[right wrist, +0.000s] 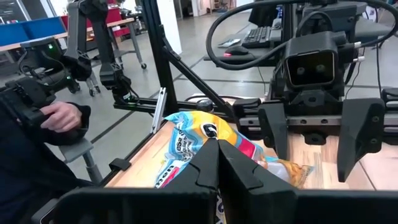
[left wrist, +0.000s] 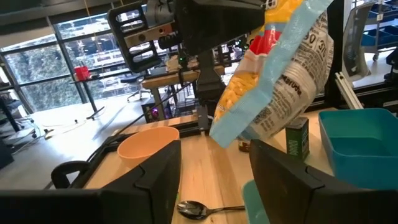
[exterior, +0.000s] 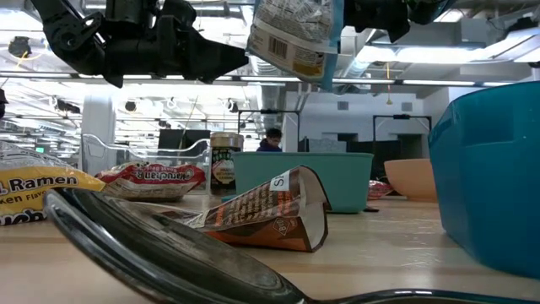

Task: Pick & Place Food Item
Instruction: Put the blue noodle pack into the transparent bin

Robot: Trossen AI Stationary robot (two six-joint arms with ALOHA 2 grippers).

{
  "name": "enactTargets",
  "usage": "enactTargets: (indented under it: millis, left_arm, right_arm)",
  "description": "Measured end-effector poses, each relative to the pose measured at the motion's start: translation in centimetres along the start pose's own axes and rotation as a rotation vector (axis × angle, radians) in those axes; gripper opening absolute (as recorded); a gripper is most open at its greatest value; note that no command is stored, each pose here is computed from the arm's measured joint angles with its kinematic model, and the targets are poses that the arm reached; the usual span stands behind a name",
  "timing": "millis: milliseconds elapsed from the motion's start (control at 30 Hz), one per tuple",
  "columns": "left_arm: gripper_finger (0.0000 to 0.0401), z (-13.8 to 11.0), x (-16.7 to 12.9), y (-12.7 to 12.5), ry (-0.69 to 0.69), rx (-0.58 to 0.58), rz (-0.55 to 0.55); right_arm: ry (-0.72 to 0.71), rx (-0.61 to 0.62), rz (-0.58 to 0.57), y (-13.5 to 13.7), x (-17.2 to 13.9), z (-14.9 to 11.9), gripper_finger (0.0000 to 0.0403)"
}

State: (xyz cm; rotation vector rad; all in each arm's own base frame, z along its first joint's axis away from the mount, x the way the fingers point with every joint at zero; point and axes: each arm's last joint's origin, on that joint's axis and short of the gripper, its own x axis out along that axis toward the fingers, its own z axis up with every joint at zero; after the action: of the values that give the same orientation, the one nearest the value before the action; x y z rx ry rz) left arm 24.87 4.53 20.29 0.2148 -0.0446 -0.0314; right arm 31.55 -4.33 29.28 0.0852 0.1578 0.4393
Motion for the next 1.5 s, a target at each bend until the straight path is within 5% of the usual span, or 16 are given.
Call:
enactTargets:
  millis: [900,1500]
  left_arm:
    - [0.0186,0.7,0.5,-0.5,-0.023,0.003,-0.051]
    - [0.0186,-0.8,3.3,-0.3,0.007,-0.008,-0.092]
  right_arm:
    - [0.000,0.000,0.000,0.0,0.0,0.0,0.0000]
    - [0.032,0.024,0.000,0.0,0.0,-0.4,0.0000]
